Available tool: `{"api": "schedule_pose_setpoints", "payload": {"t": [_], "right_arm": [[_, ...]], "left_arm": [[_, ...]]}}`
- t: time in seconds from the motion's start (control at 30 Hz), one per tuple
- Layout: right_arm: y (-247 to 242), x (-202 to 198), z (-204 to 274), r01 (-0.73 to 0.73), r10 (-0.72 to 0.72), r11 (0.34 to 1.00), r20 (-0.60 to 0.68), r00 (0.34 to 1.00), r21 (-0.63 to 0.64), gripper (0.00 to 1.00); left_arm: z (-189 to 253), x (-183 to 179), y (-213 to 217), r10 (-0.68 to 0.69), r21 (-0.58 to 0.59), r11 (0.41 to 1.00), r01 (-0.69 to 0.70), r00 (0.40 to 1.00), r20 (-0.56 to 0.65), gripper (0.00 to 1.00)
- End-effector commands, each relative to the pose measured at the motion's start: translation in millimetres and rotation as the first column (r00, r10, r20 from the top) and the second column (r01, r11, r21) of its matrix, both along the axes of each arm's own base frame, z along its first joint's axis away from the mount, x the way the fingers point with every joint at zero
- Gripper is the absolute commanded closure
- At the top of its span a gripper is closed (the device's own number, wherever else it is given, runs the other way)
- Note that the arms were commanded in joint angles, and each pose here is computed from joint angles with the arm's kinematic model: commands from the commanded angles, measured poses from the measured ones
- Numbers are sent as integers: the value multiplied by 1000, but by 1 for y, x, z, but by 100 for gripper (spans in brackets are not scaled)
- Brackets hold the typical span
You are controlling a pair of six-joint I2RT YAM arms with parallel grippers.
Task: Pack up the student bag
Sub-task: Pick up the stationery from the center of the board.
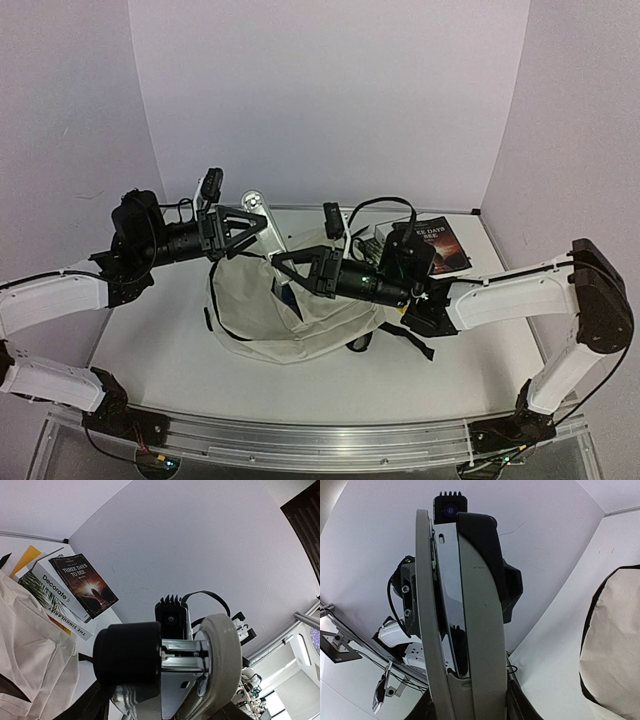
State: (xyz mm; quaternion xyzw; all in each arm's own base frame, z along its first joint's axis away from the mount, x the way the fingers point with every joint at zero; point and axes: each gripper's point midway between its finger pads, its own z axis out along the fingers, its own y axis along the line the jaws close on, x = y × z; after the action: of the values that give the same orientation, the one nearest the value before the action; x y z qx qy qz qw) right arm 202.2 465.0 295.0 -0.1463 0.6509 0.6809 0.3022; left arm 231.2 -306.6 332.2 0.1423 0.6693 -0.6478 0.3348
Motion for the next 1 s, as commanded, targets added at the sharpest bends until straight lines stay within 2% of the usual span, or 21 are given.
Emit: {"api": "schedule_pose_setpoints", "payload": {"t": [0.0,0.2,0.27,0.33,0.5,0.6,0.7,0.8,0.97], "right_arm": [[-5,-6,50,-18,3,987,90,996,159,100],[-4,-4,41,-3,-8,991,82,997,137,100],[-5,-1,37,17,-27,993,85,996,119,93],[-6,2,32,39,-47,995,89,995,90,89],[-12,14,17,132,-128,991,112,985,-22,60],[-18,21,10,190,-175,977,145,974,-101,30],[-22,26,4,231,-202,959,177,963,-162,19],[-27,40,-15,308,-257,910,205,945,-279,14],[-31,71,-54,427,-332,763,272,903,-486,13]], "left_arm": [[13,-1,-1,-5,-41,999,6,1000,27,44],[12,4,-3,1,-56,998,-1,1000,-4,62],[8,7,-3,13,-49,999,-14,1000,-20,65],[5,11,-3,30,-39,999,-31,999,-36,67],[-12,25,4,129,46,991,-125,987,-98,74],[-26,39,15,229,139,968,-211,964,-136,76],[-38,52,34,311,192,941,-278,935,-170,76],[-51,64,56,362,217,923,-317,906,-218,76],[-81,78,83,434,285,889,-358,857,-279,76]]}}
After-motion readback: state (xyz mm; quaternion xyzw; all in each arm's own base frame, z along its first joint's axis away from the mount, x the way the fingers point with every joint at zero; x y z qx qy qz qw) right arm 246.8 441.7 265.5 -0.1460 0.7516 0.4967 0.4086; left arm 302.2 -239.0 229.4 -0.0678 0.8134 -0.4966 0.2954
